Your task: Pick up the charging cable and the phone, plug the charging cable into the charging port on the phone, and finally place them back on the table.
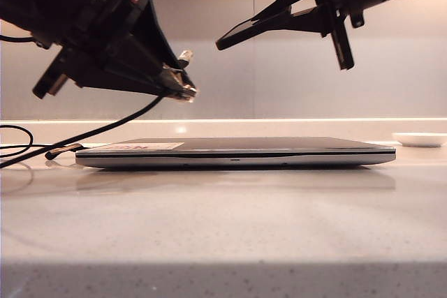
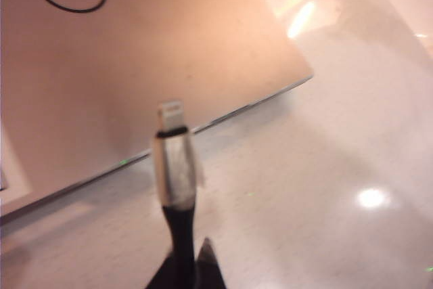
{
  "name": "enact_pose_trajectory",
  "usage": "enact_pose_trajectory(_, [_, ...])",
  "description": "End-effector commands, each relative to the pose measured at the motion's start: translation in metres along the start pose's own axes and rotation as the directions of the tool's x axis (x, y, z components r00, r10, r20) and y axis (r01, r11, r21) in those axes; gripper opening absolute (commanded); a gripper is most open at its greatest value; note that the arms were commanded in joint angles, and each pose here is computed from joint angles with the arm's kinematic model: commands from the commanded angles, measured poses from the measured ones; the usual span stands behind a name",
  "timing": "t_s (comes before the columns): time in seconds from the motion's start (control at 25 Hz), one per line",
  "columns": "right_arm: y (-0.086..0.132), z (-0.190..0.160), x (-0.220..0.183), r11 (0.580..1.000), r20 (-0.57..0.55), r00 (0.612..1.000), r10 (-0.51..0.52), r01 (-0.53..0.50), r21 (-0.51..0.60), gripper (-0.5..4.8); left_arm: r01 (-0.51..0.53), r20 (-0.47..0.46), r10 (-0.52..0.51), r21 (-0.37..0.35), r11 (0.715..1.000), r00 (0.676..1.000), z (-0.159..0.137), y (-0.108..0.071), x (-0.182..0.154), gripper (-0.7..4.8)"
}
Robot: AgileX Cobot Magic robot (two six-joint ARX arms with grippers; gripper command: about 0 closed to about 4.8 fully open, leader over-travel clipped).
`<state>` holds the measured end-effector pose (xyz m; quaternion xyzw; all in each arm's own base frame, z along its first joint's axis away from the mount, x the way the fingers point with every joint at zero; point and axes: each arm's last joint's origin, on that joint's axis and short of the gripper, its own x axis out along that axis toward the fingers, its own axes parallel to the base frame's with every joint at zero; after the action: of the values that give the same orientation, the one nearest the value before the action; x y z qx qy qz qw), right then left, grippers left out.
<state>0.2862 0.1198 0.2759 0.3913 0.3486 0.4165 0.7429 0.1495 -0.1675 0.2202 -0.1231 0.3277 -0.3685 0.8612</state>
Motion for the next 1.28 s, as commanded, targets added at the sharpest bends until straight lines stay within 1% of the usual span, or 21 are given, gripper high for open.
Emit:
enact_pose_trajectory(0.04, [0.003,0.004,0.004,0.995,0.019,0.996,0.091,-0.091,0.035,-0.05,0.044,0.027,-0.043,-0.039,0.998,0.999,0.002,-0.005,0.004,-0.07])
enact_pose_trajectory(0.16, [-0.006,0.005,0.010,0.990,0.006,0.996,0.089,-0.089,0.110,-0.05,0.068,0.032,-0.065,-0.083,0.994,0.997,0.000,-0.009,0.007,-0.07])
enact_pose_trajectory(0.28, [-0.012,0.003,0.015,0.986,-0.027,0.995,0.093,-0.089,0.140,-0.05,0.069,0.021,-0.067,-0.105,0.992,0.998,-0.001,-0.010,0.008,-0.06])
enact_pose_trajectory(0.36, [-0.010,0.000,0.022,0.990,-0.038,0.993,0.115,-0.111,0.090,-0.05,0.067,0.017,-0.065,-0.113,0.991,0.998,-0.002,-0.010,0.010,-0.06])
enact_pose_trajectory(0.44, [-0.007,-0.003,0.027,0.989,-0.045,0.990,0.135,-0.132,0.063,-0.05,0.066,0.016,-0.065,-0.113,0.991,0.998,-0.002,-0.010,0.010,-0.06])
enact_pose_trajectory(0.64, [-0.009,-0.004,0.030,0.991,-0.051,0.989,0.136,-0.135,0.019,-0.05,0.066,0.016,-0.065,-0.113,0.991,0.998,-0.002,-0.010,0.010,-0.06])
enact_pose_trajectory(0.76, [-0.012,-0.004,0.031,0.991,-0.055,0.990,0.130,-0.129,0.023,-0.05,0.067,0.017,-0.065,-0.113,0.991,0.998,-0.002,-0.010,0.010,-0.06])
enact_pose_trajectory(0.92, [-0.012,-0.007,0.036,0.989,-0.075,0.986,0.149,-0.149,-0.004,-0.05,0.067,0.017,-0.065,-0.113,0.991,0.998,-0.002,-0.010,0.010,-0.06])
enact_pose_trajectory(1.28, [-0.017,-0.009,0.042,0.984,-0.119,0.977,0.175,-0.177,-0.002,-0.05,0.067,0.017,-0.065,-0.113,0.991,0.998,-0.002,-0.010,0.010,-0.06])
